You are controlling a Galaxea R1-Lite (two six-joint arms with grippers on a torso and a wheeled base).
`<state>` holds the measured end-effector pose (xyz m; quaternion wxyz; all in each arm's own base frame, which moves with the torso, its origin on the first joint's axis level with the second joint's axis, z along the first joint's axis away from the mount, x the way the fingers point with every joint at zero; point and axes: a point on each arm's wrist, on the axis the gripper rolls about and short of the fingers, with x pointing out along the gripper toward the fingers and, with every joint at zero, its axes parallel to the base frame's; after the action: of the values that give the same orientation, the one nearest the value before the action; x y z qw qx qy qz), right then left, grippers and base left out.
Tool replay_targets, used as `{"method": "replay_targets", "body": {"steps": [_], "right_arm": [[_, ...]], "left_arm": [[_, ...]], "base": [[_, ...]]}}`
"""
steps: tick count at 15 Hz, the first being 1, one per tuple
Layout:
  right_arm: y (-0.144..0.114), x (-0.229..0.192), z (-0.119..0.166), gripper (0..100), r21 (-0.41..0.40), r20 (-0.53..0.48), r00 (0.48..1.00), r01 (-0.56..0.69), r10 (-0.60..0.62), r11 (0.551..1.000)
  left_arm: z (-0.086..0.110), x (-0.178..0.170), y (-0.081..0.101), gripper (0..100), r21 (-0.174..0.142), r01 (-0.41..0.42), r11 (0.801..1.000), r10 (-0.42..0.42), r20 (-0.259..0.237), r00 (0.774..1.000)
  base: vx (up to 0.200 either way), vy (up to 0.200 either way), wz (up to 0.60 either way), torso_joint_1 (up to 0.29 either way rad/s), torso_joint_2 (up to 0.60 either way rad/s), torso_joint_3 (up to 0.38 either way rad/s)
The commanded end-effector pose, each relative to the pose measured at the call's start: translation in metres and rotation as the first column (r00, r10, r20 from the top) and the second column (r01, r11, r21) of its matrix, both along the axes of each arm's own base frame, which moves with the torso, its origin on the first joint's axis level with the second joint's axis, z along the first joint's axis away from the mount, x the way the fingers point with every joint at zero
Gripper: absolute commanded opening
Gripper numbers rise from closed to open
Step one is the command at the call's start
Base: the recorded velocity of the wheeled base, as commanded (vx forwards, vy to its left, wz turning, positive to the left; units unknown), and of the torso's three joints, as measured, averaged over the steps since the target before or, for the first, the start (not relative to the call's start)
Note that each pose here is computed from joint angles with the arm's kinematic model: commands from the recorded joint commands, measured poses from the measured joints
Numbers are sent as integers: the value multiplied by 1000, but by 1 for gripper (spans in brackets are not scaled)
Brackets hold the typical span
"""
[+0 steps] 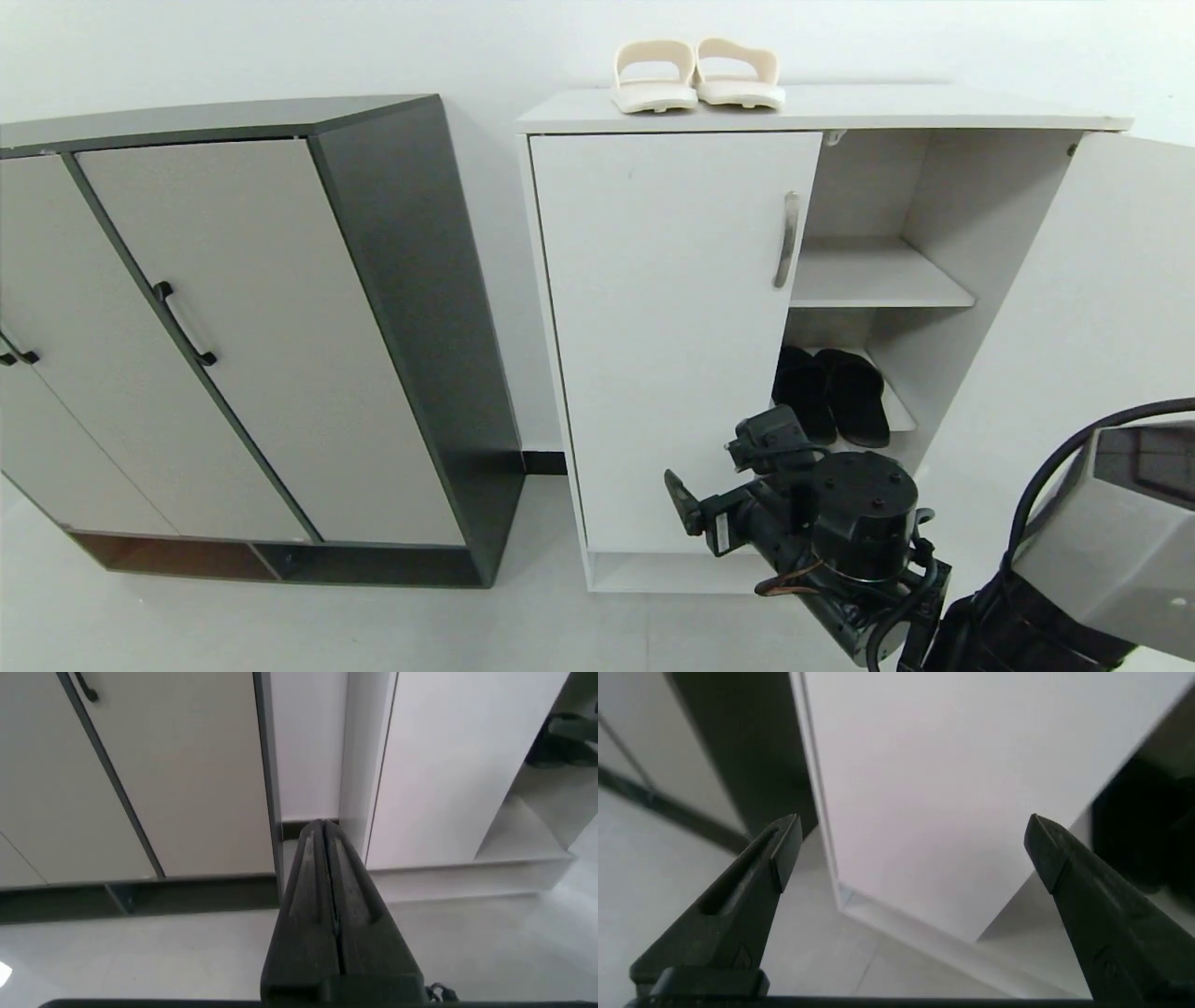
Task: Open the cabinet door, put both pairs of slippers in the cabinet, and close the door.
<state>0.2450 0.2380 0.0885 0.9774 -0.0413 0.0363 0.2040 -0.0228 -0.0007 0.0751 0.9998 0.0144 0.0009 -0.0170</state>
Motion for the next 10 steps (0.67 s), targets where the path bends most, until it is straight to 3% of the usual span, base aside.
{"method": "replay_targets", "body": {"steps": [1,10], "right_arm": [[0,0,-1,100,0,0,1000,1,-1,1000],[0,-1,-2,100,-4,-3,1000,1,-1,1000]], "left_arm": [[0,0,0,0,0,0,1000,0,2,1000],[0,0,0,0,-3,0,1000,0,2,1000]], "base": [[0,0,0,41,-290,-369],[0,0,0,102,-497,-348]]}}
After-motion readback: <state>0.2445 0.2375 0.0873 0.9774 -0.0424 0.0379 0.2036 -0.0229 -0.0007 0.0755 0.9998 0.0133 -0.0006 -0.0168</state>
